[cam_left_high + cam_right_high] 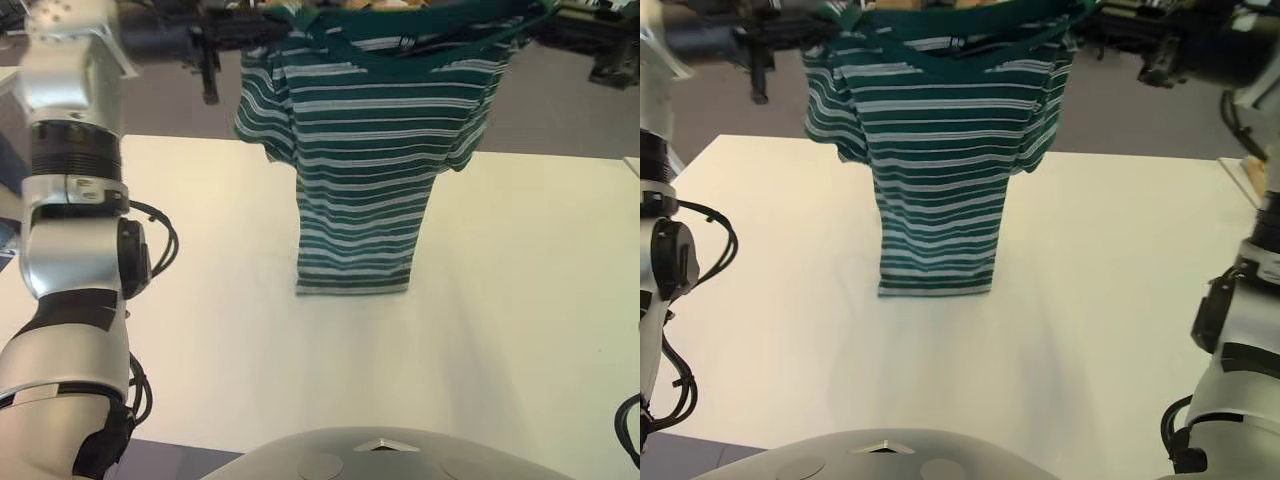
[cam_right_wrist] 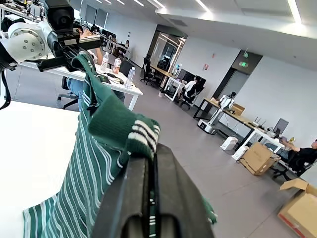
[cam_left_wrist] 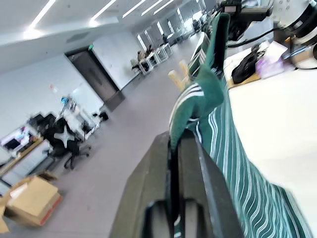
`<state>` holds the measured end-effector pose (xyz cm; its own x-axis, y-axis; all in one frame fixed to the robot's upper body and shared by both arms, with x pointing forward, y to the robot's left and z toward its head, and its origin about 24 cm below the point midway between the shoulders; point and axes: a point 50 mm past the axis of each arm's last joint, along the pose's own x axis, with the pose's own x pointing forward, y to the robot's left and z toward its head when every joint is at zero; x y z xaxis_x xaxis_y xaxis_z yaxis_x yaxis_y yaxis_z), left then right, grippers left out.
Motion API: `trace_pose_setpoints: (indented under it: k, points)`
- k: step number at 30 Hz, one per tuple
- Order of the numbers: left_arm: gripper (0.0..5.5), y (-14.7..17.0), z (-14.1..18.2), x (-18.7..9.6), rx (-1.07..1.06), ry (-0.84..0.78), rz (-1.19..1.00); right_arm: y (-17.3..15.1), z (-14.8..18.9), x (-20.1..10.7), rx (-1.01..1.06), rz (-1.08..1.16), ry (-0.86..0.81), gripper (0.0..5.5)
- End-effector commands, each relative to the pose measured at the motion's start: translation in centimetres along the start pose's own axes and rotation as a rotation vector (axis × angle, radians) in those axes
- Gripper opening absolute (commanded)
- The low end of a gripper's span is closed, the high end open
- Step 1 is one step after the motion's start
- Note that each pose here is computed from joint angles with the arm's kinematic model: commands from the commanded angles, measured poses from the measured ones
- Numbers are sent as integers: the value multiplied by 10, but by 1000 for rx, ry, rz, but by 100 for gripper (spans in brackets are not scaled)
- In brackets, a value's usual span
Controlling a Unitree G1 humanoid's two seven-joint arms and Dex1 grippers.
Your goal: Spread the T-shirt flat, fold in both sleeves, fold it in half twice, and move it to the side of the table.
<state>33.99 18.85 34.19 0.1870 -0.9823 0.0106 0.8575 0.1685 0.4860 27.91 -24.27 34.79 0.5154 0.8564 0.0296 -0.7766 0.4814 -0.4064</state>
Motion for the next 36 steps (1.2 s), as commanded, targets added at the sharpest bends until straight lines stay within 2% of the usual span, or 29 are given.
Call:
trace_pose_setpoints:
  k: [1,3,8,10,12,13,15,19,24,27,32,34,36]
  points:
    - [0,-18,57,-9,131,-104,-90,20,44,-18,-115,29,-69,1]
    - [0,-29,76,-12,177,-140,-118,30,58,-27,-158,27,-72,1]
    - [0,-46,95,-18,224,-154,-124,47,90,-46,-203,30,-141,1]
    - [0,-49,92,-18,222,-117,-114,52,89,-48,-180,44,-136,1]
    - [0,-48,73,-13,187,-13,-99,53,78,-45,-125,54,-98,1]
    - [0,-48,59,-10,160,53,-97,52,65,-41,-80,59,-60,1]
    - [0,-54,6,4,13,199,-179,47,23,-30,59,63,57,1]
    - [0,-61,-81,24,-302,264,-288,39,-70,-4,386,134,170,1]
    - [0,-40,-140,41,-435,334,-54,20,-157,58,552,37,262,1]
    - [0,-52,-183,41,-436,524,75,20,-206,85,586,-129,383,1]
    - [0,-88,-237,23,-353,860,134,34,-243,103,556,-267,504,1]
    - [0,-96,-249,22,-282,920,185,37,-251,108,528,-359,541,1]
    - [0,-97,-253,27,-242,890,276,37,-251,112,538,-410,513,1]
